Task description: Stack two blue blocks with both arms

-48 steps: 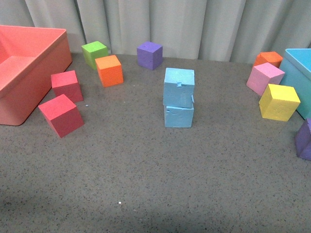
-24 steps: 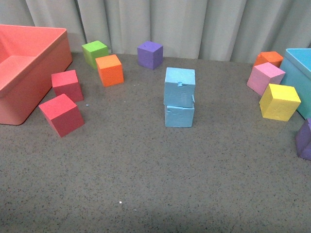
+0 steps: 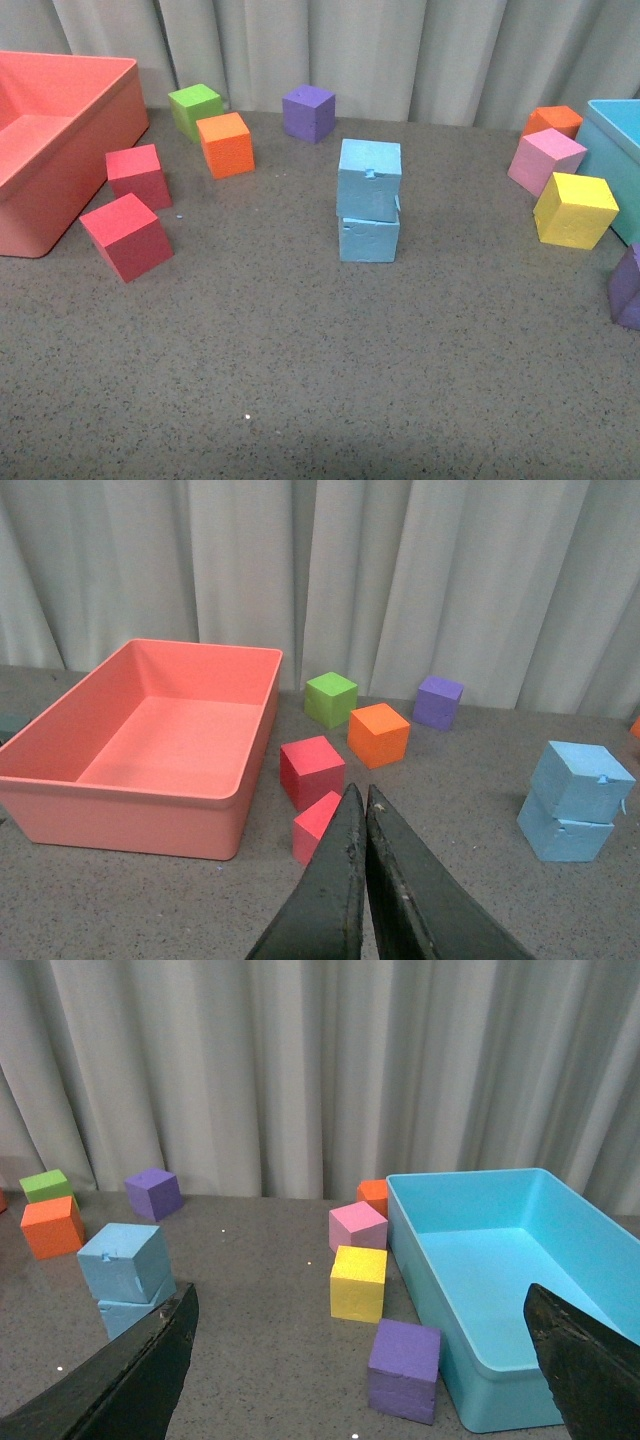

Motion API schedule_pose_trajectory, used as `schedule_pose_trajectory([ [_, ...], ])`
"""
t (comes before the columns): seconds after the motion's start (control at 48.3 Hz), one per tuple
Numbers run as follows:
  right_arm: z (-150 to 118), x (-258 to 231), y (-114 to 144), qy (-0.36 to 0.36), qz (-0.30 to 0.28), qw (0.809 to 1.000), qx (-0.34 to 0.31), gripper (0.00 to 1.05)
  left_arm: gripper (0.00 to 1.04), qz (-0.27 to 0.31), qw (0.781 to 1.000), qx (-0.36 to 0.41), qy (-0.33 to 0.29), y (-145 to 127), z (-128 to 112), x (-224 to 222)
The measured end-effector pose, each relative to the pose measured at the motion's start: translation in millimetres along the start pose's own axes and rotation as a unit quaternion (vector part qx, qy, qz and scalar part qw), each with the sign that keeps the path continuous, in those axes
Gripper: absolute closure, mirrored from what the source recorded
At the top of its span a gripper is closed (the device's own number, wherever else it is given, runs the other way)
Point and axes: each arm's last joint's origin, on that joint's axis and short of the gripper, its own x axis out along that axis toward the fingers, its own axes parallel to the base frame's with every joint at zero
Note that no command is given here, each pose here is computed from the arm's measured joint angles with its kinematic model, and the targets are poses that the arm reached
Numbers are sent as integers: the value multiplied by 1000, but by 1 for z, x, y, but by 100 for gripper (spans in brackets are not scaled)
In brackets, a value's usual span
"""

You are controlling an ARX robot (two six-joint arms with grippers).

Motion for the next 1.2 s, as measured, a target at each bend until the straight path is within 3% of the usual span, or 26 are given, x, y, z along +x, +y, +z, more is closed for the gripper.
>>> schedule_pose_trajectory([
  [0.477,0,0,0,0,0,1000,0,10,99,-1,1000,0,4,0,-3,-17],
  [0.746,0,0,0,0,0,1000,0,10,60,0,1000,0,3,0,-3,-17],
  [1.015,0,0,0,0,0,1000,0,10,9,0,1000,0,3,0,-3,-17],
  [1.202,0,0,0,0,0,1000,0,10,7,0,1000,1,3,0,-3,-17],
])
